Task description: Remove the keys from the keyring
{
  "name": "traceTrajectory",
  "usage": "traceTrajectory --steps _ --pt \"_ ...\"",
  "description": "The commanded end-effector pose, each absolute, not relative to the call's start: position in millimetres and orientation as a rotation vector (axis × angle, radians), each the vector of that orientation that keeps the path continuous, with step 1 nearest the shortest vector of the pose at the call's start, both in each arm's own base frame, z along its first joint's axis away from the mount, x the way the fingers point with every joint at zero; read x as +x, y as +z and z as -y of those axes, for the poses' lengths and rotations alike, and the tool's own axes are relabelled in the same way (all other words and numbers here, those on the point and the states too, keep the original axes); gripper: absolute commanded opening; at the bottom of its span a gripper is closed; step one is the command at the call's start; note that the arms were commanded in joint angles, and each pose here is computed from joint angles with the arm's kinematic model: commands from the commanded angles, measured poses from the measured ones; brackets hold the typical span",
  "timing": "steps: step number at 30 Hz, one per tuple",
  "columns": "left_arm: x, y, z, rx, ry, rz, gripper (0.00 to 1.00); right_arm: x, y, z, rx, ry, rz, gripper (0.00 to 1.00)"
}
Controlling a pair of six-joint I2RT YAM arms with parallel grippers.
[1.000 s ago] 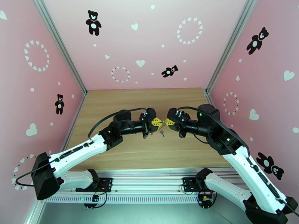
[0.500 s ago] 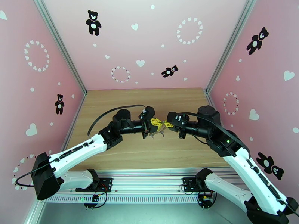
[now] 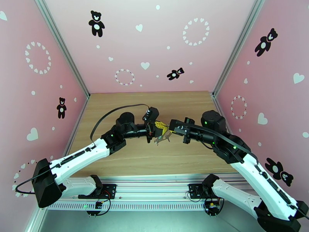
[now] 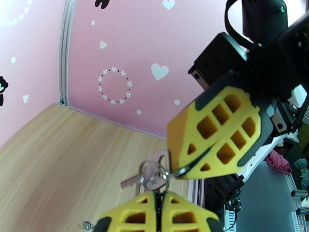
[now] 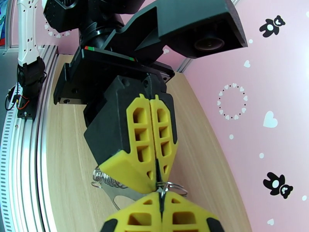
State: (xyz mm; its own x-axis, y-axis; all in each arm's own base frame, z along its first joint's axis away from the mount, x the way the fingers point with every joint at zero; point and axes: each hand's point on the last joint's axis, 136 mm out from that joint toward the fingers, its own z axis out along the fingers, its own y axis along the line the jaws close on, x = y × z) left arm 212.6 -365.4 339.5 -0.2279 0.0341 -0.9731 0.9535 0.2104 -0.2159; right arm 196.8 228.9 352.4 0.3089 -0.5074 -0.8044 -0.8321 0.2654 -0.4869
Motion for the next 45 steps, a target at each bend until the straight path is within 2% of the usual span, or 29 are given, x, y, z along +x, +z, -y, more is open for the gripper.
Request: traceTrajectory --steps 1,6,13,23,31,42,45 --pt "236 383 350 0.842 -1.102 -1.418 0.20 187 343 -236 -1.434 0.415 -1.368 0.00" --pt "234 365 348 0.904 -1.040 -1.417 0.38 194 360 -241 -1.409 0.486 -1.409 0.00" --pt "214 352 342 1.045 -0.970 -1.304 0.44 190 377 -239 -1.369 0.705 -1.415 0.00" --pt "213 350 350 1.095 -0.966 -1.229 0.40 188 377 -236 -1.331 0.831 -1.429 0.00" --pt "210 353 359 1.095 -1.011 -1.199 0.27 194 373 -238 -1.312 0.842 -1.440 0.00" --pt "204 350 363 1.126 -1.005 -1.174 0.30 199 372 -237 -1.286 0.824 -1.457 0.00" --pt "206 352 365 1.116 -1.001 -1.175 0.27 199 372 -237 -1.283 0.823 -1.459 0.00"
